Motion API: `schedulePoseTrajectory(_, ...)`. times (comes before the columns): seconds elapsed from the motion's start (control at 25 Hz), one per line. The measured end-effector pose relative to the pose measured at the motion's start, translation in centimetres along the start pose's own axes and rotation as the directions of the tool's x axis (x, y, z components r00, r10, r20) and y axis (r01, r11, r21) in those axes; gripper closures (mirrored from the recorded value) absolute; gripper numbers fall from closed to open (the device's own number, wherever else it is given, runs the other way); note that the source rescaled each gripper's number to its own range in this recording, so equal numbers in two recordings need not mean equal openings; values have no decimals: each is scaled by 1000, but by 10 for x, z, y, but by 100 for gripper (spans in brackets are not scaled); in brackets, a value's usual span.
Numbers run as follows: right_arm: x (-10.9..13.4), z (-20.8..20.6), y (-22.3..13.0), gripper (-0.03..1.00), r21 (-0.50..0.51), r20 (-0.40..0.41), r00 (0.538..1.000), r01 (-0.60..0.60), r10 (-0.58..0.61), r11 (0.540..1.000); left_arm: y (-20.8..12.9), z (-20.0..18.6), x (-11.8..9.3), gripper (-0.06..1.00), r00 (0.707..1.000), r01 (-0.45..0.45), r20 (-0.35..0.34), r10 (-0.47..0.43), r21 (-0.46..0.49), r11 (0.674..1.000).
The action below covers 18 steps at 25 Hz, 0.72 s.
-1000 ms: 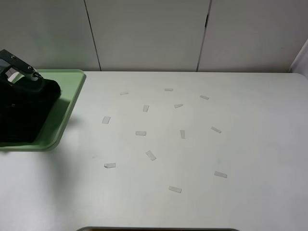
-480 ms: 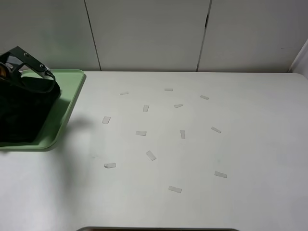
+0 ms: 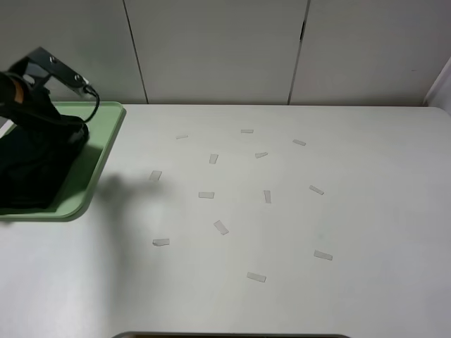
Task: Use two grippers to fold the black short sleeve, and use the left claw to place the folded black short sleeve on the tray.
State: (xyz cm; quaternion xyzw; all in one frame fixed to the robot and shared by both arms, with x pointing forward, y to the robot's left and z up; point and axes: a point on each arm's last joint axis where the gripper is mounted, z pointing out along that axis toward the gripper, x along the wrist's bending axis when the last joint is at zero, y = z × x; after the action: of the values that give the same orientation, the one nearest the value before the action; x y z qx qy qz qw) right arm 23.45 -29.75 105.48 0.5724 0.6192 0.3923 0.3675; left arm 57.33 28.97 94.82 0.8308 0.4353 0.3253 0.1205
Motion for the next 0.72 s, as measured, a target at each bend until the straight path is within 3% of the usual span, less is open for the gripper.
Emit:
schedulePoseTrajectory(0.12,0,0,0,-2,0,0,1000,0,0,1000,19,-42,10,-5,998,24,-57,-31,-126,992)
schedulePoseTrajectory(0.28,0,0,0,-2,0,0,1000,0,0,1000,29,-123,29,-5,973,138,-140,-185,-292,946)
schedulePoseTrajectory(0.48,0,0,0,-2,0,0,1000,0,0,1000,-2,-203,34,-5,892,378,-151,-427,-272,885)
schedulePoseTrajectory(0.56,0,0,0,-2,0,0,1000,0,0,1000,-16,-229,30,-5,882,406,-136,-451,-265,874)
schedulePoseTrajectory(0.72,0,0,0,-2,0,0,1000,0,0,1000,-39,-269,16,-5,899,399,-74,-431,-267,877)
